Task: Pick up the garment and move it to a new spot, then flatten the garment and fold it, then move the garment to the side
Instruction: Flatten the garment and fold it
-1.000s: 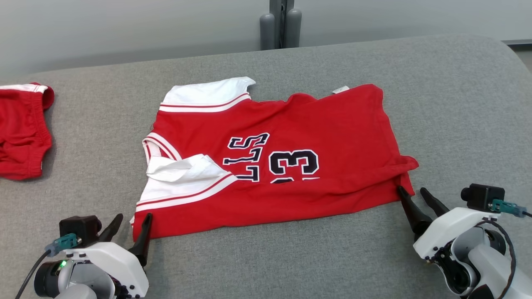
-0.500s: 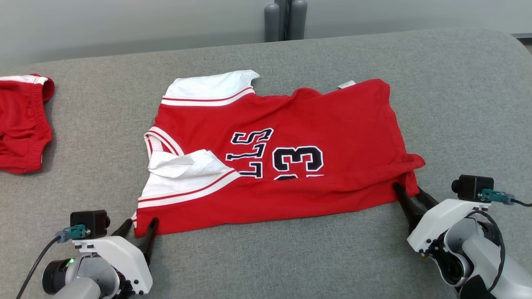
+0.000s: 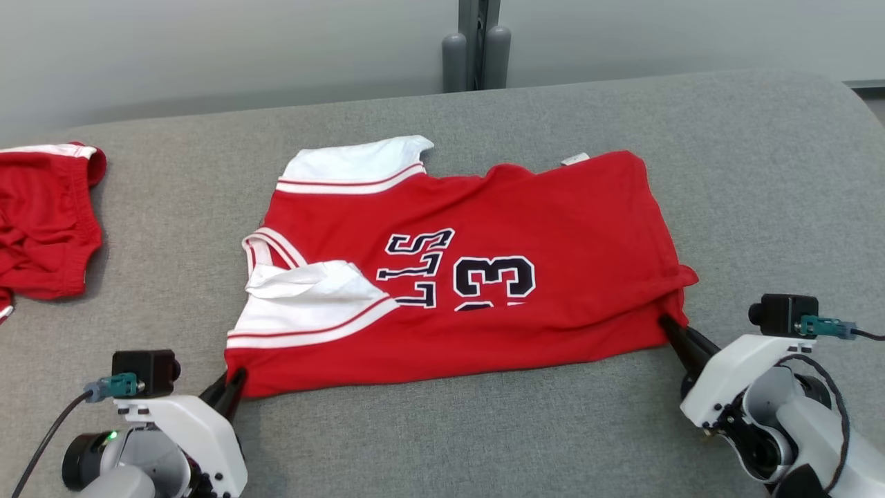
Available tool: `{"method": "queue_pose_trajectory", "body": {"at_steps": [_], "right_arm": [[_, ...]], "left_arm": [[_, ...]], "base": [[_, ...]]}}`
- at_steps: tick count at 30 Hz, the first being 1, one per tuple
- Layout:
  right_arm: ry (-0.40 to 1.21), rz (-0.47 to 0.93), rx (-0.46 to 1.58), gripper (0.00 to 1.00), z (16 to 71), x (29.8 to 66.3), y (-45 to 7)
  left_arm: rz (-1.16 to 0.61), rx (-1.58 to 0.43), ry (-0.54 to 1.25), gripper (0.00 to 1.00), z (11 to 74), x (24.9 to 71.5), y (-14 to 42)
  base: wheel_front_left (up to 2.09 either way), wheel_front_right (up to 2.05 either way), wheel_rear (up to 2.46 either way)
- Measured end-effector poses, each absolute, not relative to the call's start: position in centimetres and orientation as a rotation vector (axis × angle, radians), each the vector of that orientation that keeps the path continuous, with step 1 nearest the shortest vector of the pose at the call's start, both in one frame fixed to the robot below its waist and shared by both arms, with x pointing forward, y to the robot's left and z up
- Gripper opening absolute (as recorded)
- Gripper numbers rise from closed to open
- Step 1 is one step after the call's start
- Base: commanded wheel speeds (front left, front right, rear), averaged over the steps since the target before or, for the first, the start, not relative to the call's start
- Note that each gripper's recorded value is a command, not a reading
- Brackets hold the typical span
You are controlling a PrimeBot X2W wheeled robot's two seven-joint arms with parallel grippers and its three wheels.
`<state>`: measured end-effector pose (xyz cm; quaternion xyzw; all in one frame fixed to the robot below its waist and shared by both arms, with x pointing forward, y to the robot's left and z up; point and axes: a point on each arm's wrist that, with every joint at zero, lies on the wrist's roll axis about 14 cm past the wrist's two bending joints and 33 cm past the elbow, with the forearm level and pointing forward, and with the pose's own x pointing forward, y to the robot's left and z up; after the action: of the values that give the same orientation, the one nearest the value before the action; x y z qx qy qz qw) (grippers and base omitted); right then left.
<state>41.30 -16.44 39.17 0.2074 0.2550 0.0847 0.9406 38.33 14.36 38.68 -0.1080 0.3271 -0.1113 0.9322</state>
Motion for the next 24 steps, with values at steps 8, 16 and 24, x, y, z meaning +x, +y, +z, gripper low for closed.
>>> {"method": "queue_pose_trajectory", "body": {"at_steps": [8,16,24], "right_arm": [[0.61,0.181,0.437,0.0,39.1,38.9,-18.2],[0.698,0.169,0.453,0.0,38.0,35.7,-19.4],[0.793,0.131,0.469,0.0,36.2,32.3,-20.4]], "left_arm": [[-0.244,-0.188,0.73,0.0,40.1,35.4,14.6],[-0.278,-0.16,0.838,0.0,40.2,31.7,14.3],[-0.288,-0.165,0.948,0.0,39.5,29.0,14.0]], "base": [[0.0,0.0,0.0],[0.0,0.0,0.0],[0.0,0.0,0.0]]}}
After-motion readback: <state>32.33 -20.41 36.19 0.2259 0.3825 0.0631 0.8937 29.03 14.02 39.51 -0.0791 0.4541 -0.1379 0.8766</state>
